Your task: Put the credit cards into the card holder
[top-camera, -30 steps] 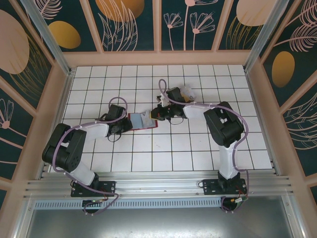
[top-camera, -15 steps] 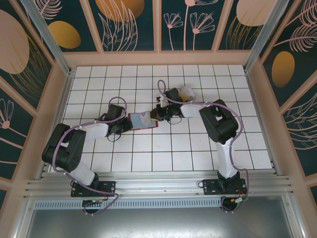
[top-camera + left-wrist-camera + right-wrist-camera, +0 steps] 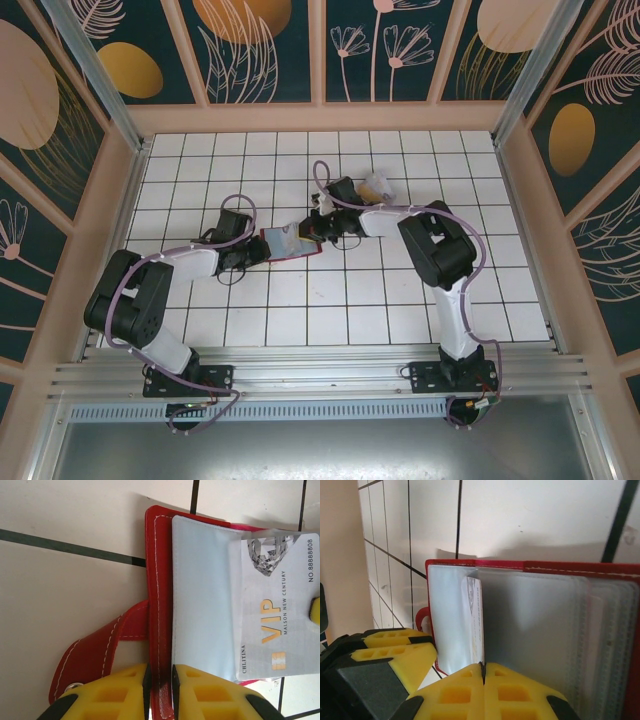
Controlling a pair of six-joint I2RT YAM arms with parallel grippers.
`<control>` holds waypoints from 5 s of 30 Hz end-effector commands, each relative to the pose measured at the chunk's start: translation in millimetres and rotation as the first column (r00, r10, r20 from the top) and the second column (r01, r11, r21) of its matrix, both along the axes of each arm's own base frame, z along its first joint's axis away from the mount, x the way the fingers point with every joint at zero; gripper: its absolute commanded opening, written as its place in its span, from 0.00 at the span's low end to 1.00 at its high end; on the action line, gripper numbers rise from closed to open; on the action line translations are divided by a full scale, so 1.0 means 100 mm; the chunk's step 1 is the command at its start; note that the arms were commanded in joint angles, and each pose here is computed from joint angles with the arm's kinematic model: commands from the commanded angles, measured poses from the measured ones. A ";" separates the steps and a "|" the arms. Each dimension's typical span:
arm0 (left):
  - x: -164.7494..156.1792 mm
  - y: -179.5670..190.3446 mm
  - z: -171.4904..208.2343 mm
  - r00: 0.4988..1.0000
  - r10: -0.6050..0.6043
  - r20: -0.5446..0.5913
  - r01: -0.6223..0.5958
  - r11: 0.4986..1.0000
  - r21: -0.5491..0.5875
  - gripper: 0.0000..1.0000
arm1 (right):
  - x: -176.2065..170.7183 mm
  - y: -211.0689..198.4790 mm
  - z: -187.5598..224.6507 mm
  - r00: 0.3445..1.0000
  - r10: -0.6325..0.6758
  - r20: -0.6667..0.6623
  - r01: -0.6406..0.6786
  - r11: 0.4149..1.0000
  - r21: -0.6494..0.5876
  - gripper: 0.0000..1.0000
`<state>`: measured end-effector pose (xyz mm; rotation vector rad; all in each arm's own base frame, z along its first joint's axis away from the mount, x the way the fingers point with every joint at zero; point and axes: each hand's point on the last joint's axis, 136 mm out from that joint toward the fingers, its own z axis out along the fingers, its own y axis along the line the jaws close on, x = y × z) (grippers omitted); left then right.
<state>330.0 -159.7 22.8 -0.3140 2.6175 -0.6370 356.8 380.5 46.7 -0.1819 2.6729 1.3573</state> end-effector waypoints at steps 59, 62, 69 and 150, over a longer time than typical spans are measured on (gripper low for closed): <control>0.76 -0.10 0.18 0.994 -0.094 0.049 0.085 0.984 0.159 0.22 | -0.43 -0.49 -0.05 0.989 0.020 0.148 0.026 0.953 -0.303 0.19; 0.63 0.01 0.09 0.997 -0.066 0.028 0.060 0.982 0.181 0.21 | -0.33 -0.47 -0.10 0.988 0.003 0.156 0.043 0.956 -0.289 0.19; 0.17 -0.02 -0.03 0.999 -0.050 -0.013 0.051 0.995 0.083 0.21 | 0.17 -0.31 -0.10 0.979 -0.009 0.202 0.062 0.964 -0.258 0.19; 1.45 -2.26 0.39 0.928 -0.321 0.189 0.352 0.921 -0.165 0.41 | 1.61 -2.27 0.73 0.850 -0.181 0.495 0.386 0.854 -0.350 0.42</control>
